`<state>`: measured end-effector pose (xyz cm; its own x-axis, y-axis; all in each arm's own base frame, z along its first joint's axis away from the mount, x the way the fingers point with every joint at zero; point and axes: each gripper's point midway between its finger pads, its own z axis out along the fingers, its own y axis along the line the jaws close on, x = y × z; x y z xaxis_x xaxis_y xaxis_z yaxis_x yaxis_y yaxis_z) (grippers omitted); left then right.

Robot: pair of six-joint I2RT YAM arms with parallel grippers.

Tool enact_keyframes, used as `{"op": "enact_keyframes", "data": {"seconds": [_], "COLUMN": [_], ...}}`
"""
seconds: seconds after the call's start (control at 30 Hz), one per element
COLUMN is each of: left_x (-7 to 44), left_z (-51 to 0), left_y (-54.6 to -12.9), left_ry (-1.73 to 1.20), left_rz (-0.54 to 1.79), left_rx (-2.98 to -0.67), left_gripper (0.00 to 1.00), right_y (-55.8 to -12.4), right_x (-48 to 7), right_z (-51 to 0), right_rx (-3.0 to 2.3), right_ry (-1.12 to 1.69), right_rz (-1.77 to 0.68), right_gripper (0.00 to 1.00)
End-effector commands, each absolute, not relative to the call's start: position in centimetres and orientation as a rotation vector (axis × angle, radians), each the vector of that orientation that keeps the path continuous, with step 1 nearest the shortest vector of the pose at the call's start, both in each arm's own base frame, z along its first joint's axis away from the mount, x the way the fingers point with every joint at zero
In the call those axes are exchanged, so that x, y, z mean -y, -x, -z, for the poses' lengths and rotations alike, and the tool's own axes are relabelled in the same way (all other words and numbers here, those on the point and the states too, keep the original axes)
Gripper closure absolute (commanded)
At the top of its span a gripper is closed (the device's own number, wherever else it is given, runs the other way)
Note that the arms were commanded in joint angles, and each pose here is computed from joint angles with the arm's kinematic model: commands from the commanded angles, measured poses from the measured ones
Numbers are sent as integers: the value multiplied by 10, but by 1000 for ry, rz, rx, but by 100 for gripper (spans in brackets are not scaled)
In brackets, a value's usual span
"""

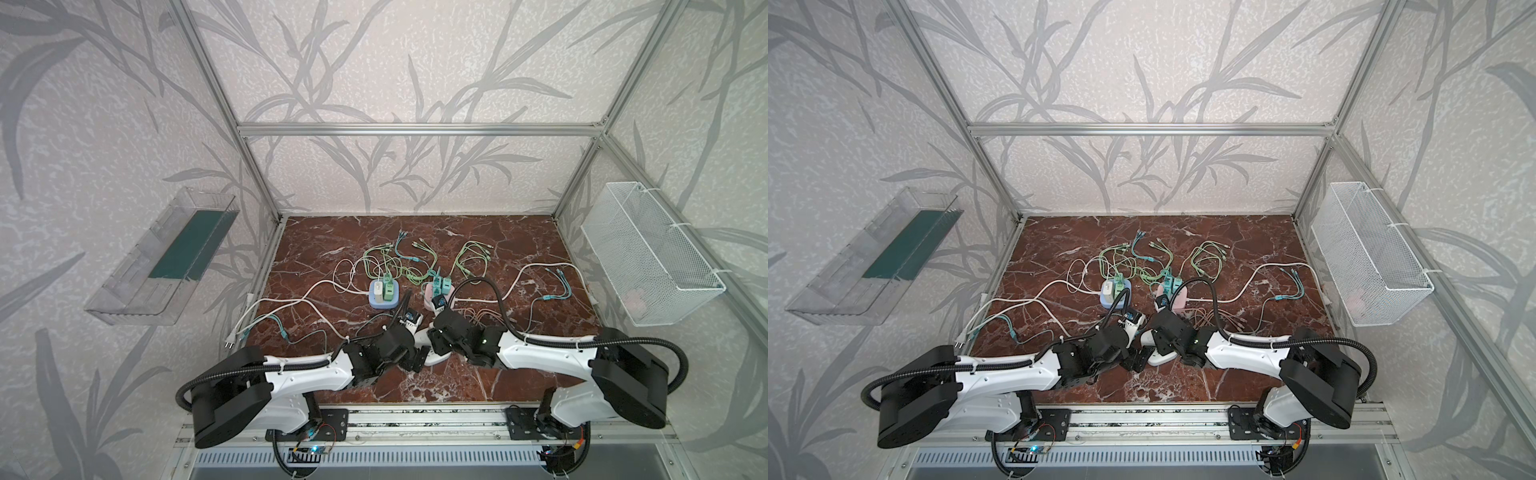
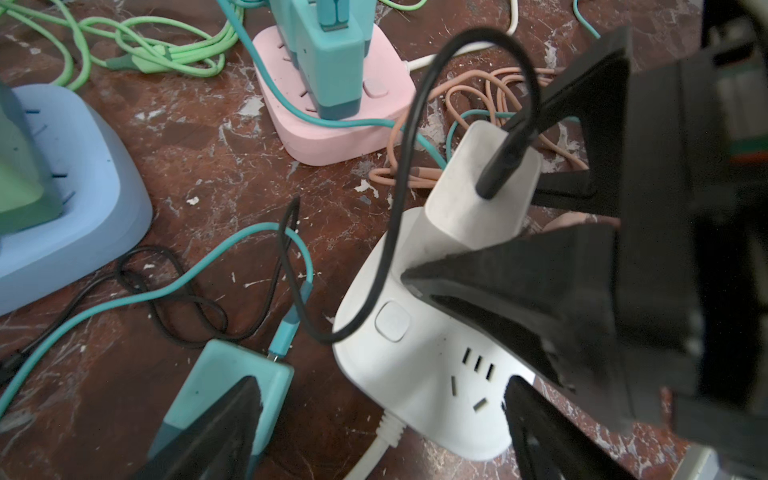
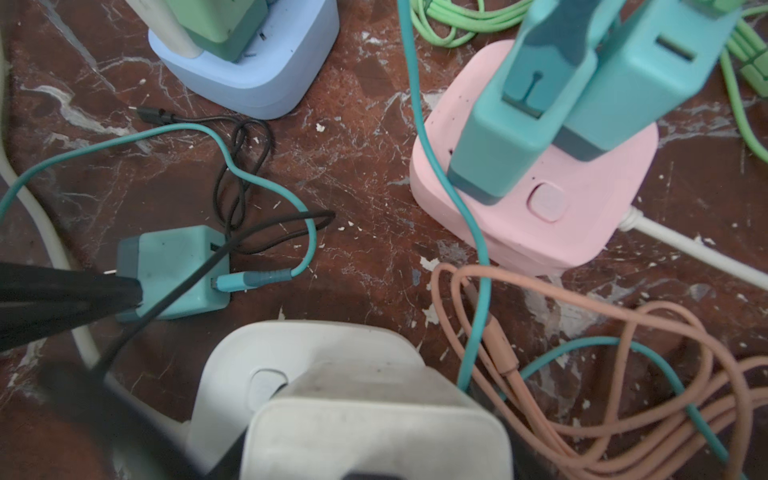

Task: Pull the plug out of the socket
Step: 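Close right gripper on the white charger while left gripper holds the strip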

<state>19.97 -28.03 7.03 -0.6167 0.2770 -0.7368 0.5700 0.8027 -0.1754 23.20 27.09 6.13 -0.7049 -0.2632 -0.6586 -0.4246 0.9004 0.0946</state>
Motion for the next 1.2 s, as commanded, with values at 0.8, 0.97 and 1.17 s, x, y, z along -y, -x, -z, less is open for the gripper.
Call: {"op": "enact_keyframes", "data": {"seconds": [0.8, 0.97, 1.17], "left_x": [292, 288, 289], "left_z": [-39, -27, -20], "left_y": [-199, -198, -196], "left_ry": [-615, -624, -640], "left_rz": [576, 506, 487], "left_rx": [-2410, -2492, -2528], "left_gripper": [38, 40, 46], "right_y": [-227, -223, -223], "right_x": [-273, -274, -276], "right_z": [-80, -76, -72], "right_rx": [-2352, -2364, -2371], "right_ry": [345, 356, 330], "right_rz": [-339, -343, -330], "right_gripper": [57, 58, 58]}}
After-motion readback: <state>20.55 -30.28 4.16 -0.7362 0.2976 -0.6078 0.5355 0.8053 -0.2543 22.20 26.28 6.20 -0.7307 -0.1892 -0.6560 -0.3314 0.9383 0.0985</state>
